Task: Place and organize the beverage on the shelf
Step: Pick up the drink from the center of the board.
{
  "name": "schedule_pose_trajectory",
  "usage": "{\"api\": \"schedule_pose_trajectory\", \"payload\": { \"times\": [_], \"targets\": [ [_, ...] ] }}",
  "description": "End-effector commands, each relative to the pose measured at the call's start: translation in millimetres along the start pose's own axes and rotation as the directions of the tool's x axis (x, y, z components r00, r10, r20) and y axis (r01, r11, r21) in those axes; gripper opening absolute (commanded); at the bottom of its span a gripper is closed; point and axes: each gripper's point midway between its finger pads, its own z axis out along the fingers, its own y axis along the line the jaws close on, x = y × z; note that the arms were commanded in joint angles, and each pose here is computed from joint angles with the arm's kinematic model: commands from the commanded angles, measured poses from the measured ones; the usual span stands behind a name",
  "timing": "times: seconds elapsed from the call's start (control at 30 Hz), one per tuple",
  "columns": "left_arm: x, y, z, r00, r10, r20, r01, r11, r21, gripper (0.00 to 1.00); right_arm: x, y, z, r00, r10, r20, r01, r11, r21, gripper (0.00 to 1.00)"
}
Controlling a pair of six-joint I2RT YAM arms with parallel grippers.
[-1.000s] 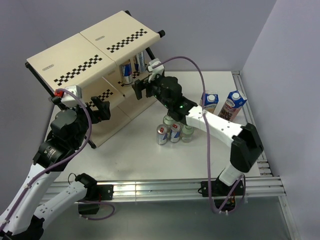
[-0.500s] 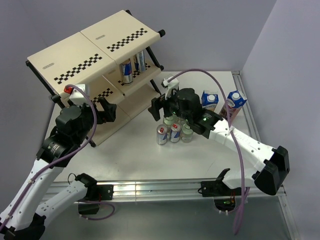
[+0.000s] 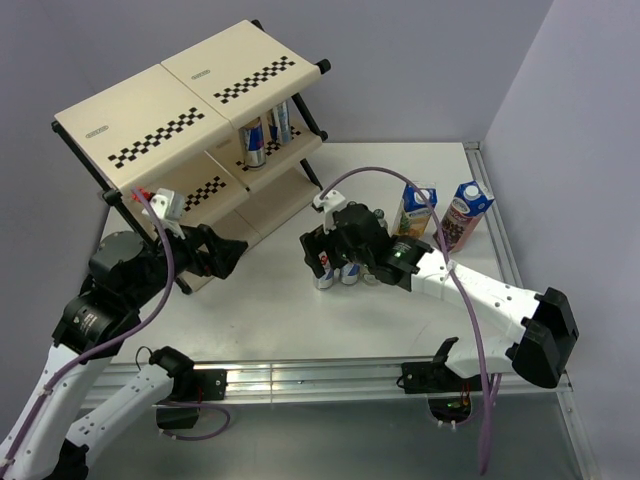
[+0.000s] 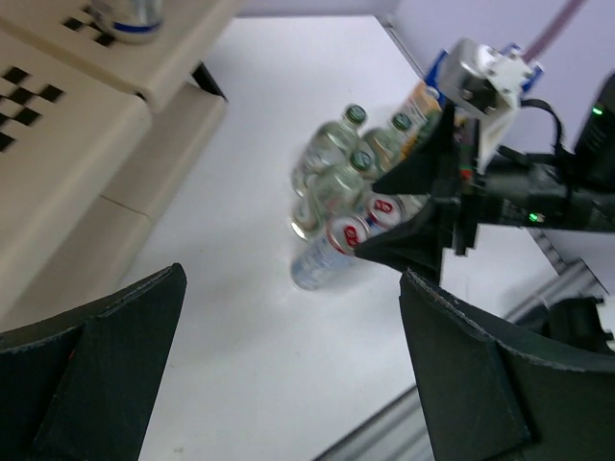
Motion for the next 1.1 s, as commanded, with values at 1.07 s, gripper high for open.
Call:
{"api": "schedule_pose_trajectory", "payload": {
  "times": [1.07],
  "targets": [
    [54, -15, 2, 0.999, 0.008, -0.049, 0.001, 0.982, 0.19, 1.0, 52, -3, 45, 0.989, 0.131, 0.073, -0.142, 0.974, 0.176, 0.85]
  ]
}}
